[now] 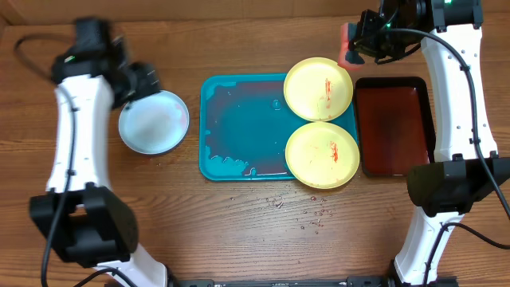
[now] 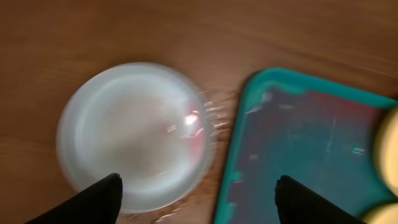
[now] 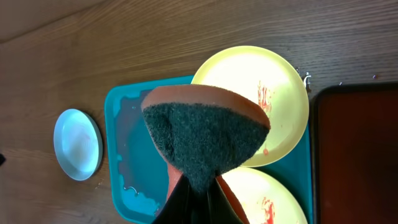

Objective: Clean dirty plates on tray and stack at the side
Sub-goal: 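Release the white plate and raise the left gripper, then move the left gripper to the upper yellow plate and grasp its rim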

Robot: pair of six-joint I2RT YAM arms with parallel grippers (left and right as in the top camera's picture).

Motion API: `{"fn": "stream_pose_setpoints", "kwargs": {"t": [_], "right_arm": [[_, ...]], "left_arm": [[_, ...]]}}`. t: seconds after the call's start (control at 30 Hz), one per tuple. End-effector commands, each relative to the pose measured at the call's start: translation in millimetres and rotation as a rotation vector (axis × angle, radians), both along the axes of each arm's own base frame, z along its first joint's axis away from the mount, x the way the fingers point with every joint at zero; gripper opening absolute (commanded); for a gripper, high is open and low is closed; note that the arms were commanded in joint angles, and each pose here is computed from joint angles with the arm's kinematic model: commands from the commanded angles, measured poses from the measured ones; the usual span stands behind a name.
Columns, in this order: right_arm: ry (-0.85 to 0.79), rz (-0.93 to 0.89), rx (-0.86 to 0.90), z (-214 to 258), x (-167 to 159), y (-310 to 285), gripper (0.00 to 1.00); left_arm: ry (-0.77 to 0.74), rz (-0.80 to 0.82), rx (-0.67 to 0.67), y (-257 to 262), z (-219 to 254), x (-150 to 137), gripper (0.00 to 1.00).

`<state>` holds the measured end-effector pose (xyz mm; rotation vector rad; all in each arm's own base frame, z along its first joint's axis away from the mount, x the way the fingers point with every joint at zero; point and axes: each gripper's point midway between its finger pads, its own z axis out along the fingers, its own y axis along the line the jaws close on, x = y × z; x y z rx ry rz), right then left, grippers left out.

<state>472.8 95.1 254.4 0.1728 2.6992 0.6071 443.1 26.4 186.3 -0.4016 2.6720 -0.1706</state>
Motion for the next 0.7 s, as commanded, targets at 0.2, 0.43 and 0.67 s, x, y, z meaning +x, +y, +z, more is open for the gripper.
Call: {"fn": "stream_pose_setpoints", "kwargs": {"t": [0.2,0.43,0.67], "right_arm": [[-0.016,0.003,-0.003,5,0,0,0.04],[-0.011,0.003,-0.004,4,-1,0,0.04],[0.014,0.003,-0.006,2,-6,-1,0.04]], "left_arm": [[-0.093,-0.308,-0.083,-150,3,44,0.83],[-0.100,-0.482,-0.169,-251,-56,73,0.83],[-0.090,-0.572,-0.176,-305,-108,73,0.83]]}}
